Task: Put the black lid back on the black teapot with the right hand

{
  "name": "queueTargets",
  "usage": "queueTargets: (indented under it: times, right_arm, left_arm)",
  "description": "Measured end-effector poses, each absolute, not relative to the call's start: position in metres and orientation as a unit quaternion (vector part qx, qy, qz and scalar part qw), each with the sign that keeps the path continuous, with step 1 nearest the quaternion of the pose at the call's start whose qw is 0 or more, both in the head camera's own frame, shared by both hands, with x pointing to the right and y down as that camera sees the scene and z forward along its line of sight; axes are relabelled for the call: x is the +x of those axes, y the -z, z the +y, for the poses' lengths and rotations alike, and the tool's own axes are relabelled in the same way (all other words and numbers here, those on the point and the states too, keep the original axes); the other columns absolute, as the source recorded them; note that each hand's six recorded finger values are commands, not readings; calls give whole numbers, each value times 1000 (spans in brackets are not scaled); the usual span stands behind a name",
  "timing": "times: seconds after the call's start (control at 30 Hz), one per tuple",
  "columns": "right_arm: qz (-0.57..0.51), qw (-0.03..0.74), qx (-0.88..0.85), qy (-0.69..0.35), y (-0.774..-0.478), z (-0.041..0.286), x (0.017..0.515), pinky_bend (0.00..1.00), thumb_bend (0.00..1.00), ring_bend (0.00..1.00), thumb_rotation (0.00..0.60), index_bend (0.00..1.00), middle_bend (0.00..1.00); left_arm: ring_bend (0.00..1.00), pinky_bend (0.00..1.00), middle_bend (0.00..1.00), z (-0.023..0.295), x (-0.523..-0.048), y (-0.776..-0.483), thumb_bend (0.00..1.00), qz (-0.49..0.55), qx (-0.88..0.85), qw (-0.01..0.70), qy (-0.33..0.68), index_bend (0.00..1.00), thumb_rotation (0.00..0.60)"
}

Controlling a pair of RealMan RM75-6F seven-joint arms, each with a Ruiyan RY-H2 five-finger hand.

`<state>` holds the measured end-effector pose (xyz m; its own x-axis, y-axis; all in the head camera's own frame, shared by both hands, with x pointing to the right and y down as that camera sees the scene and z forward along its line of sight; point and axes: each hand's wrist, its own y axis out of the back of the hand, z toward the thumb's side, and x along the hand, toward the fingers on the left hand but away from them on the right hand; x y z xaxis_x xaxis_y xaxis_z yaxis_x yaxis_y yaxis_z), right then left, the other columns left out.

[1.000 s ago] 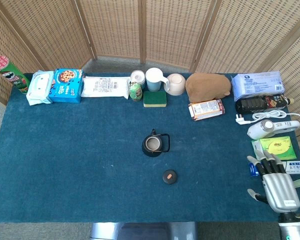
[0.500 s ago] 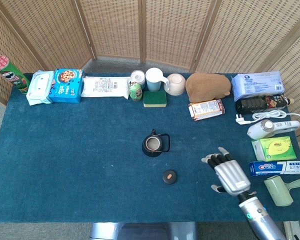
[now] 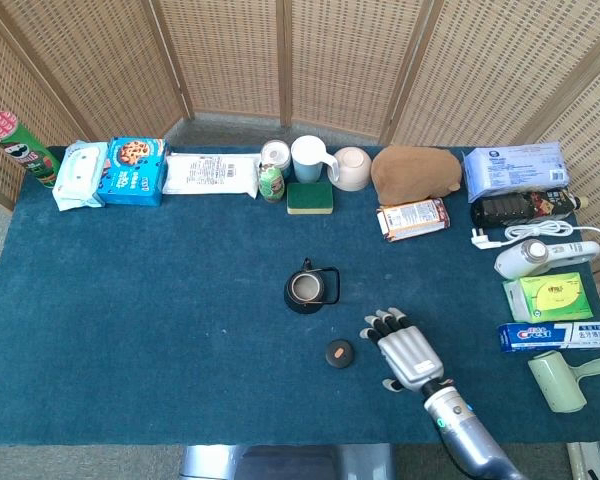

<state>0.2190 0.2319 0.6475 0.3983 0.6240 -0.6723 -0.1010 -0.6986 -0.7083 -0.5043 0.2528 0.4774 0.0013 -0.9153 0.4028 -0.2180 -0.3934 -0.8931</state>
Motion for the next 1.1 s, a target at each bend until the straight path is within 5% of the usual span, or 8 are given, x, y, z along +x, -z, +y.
queueTargets:
  times: [1.1]
  right_arm:
    - [-204,302,-765,-530,-685,227,174,0,137,64,600,300,102]
  left_arm:
    - [0,56,0,253,-508,-473,130,459,-634,310,539,0,600]
